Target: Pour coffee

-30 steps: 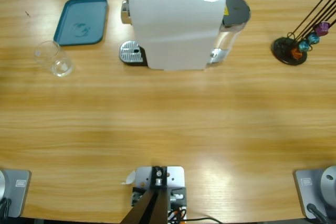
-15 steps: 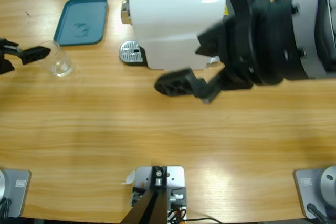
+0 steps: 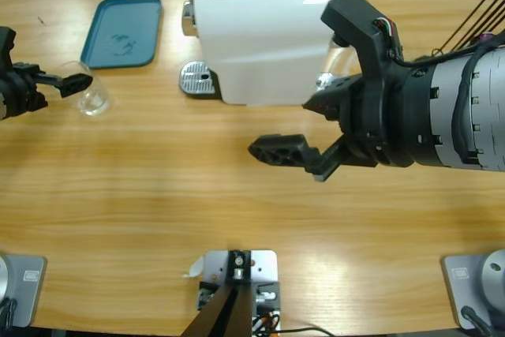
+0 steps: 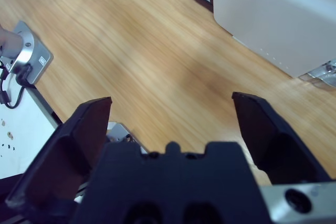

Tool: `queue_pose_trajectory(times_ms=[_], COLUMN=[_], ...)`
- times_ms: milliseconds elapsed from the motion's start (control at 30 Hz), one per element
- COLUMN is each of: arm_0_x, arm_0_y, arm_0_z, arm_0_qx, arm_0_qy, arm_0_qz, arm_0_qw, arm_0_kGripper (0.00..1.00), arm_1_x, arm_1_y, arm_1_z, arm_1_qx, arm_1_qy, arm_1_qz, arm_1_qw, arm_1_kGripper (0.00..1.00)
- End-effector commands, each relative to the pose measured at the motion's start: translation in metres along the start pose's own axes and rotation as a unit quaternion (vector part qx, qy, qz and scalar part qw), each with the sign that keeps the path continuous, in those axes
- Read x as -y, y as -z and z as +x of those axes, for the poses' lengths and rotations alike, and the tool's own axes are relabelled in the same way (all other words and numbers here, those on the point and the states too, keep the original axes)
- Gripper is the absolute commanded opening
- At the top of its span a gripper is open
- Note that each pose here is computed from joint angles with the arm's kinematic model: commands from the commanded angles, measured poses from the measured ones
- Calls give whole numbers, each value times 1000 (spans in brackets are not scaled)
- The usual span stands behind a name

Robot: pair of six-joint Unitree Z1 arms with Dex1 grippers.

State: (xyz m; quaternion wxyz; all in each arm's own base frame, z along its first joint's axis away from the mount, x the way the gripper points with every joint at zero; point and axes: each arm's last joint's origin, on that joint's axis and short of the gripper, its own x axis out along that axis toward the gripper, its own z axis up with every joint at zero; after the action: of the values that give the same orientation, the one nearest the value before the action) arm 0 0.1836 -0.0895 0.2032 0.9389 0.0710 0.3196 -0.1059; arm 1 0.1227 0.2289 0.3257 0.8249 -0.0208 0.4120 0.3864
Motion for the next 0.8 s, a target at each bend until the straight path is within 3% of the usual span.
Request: queue_pose_trajectory(times_ms=[33,133,267,433,533,600,633,733,800], arm_0_x=[2,1,5,7,9,13,14,15,12], arm_0_y=[18,24,28,32,35,38,39,26,9], arm_0_z=[22,24,31,34,35,31,28,14,-3], arm_0_qx=[-25,-24,-25,3,6,8,14,79,142], arm_0_qy=[-13,-14,-10,-8,-2,7,12,78,124], arm_0_qz=[-16,-18,-13,-15,-11,-3,0,55,90], arm_0_qw=[999,999,1000,1000,1000,1000,1000,992,978], arm_0_kGripper=[996,986,815,666,389,29,0,0,0], arm_1_x=[4,5,6,6,7,7,7,6,6], arm_1_y=[12,15,18,19,21,21,21,18,17], arm_1_z=[4,6,8,8,9,9,8,0,-10], arm_1_qx=[-3,-6,-6,-8,-9,-6,-4,1,-2], arm_1_qy=[8,9,7,4,4,2,2,0,-3], arm_1_qz=[8,9,13,14,17,19,20,19,3], arm_1_qw=[1000,1000,1000,1000,1000,1000,1000,1000,1000], arm_1_kGripper=[1000,1000,1000,1000,1000,1000,1000,1000,1000])
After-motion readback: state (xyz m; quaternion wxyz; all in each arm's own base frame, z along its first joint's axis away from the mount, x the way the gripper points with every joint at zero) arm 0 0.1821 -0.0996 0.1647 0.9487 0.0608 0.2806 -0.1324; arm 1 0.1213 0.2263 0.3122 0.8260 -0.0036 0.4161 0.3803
